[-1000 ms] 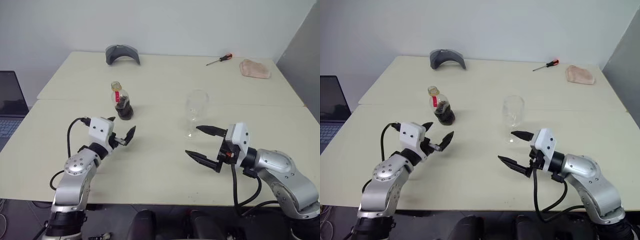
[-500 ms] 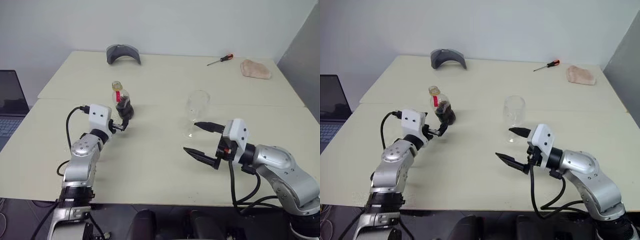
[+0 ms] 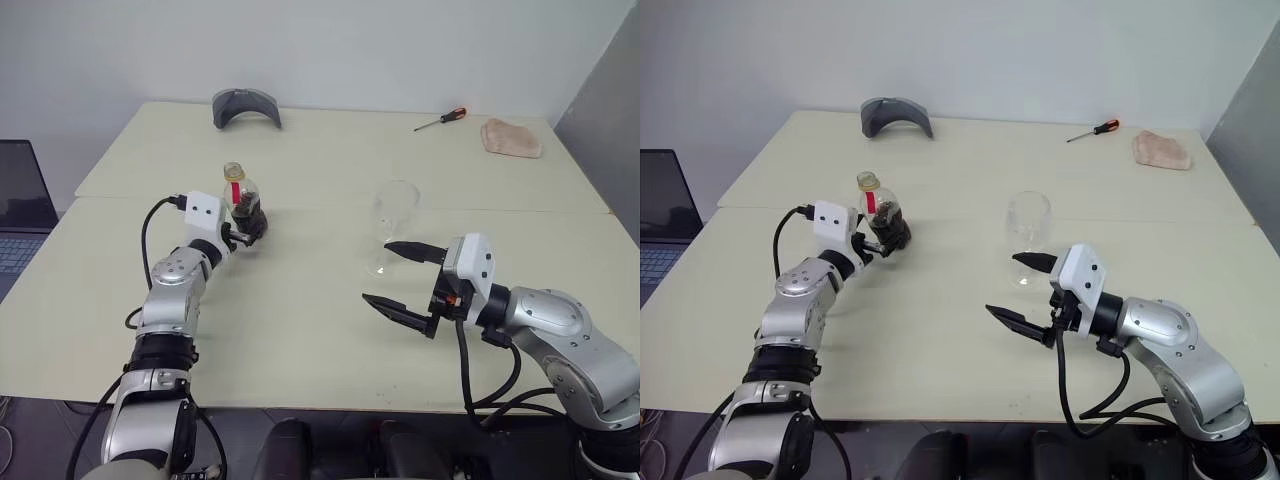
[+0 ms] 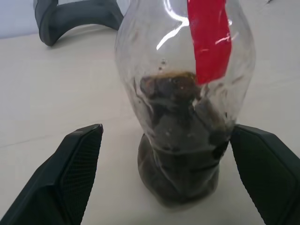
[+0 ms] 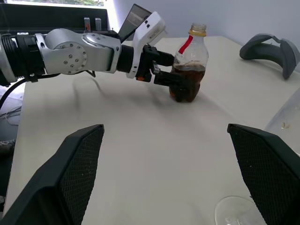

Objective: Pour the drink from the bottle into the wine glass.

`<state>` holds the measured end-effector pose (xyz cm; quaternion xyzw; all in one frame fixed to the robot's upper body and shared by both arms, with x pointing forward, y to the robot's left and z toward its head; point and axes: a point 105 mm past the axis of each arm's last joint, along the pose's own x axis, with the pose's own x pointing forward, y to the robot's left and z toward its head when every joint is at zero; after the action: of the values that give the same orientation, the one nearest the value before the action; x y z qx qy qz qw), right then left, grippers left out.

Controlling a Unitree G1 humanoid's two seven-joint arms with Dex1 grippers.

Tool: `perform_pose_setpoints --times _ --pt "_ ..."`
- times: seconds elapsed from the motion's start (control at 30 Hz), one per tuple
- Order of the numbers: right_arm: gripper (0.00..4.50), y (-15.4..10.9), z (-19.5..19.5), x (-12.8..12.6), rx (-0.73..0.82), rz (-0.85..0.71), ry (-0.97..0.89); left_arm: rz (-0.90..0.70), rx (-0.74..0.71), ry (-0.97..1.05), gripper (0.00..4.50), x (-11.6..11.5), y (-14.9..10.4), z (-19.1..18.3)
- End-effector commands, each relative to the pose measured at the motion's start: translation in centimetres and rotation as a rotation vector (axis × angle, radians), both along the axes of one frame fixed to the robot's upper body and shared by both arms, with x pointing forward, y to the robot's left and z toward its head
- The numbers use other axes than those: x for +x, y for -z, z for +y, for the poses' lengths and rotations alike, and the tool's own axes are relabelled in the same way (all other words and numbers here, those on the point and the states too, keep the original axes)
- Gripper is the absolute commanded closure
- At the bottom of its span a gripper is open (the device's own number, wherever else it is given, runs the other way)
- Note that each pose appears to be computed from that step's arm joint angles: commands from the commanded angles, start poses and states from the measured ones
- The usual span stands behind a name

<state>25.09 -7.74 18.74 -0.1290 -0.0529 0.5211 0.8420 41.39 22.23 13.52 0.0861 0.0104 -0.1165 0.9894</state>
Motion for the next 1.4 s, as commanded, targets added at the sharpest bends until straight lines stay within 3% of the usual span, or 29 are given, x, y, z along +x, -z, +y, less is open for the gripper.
perform_pose_setpoints --times 0.03,0.33,0.43,0.67,0.77,0.87,1.13,1.4 --pt "0.01 -1.1 0.5 -0.6 0.011 -0.059 -0.025 -0.045 0.015 0.055 0.00 1.0 -1.5 -1.2" --pt "0.01 -0.4 0.4 -0.5 0.010 -0.052 -0.005 -0.047 -0.023 0.089 0.00 2.4 -1.9 -2.2" --pt "0.00 -0.2 0.3 -0.4 0.015 -0.049 0.011 -0.063 -0.038 0.087 0.62 2.5 -2.3 -2.3" --pt "0.00 -0.7 0.3 -0.3 0.041 -0.064 0.040 -0.110 -0.084 0.096 2.88 2.2 -3.9 -3.2" --pt "0.00 -1.4 0.3 -0.3 0.060 -0.076 0.053 -0.138 -0.099 0.134 3.39 1.9 -5.5 -4.4" --pt "0.00 -2.1 -0.2 0.0 0.087 -0.086 0.099 -0.184 -0.034 0.226 3.56 1.6 -7.9 -7.4" --pt "0.00 -3.1 -1.9 0.9 0.157 -0.115 0.266 -0.287 0.155 0.368 3.60 1.4 -10.9 -12.5" --pt "0.00 -3.3 -3.4 1.6 0.228 -0.173 0.445 -0.504 0.564 0.505 3.60 1.4 -11.8 -16.6"
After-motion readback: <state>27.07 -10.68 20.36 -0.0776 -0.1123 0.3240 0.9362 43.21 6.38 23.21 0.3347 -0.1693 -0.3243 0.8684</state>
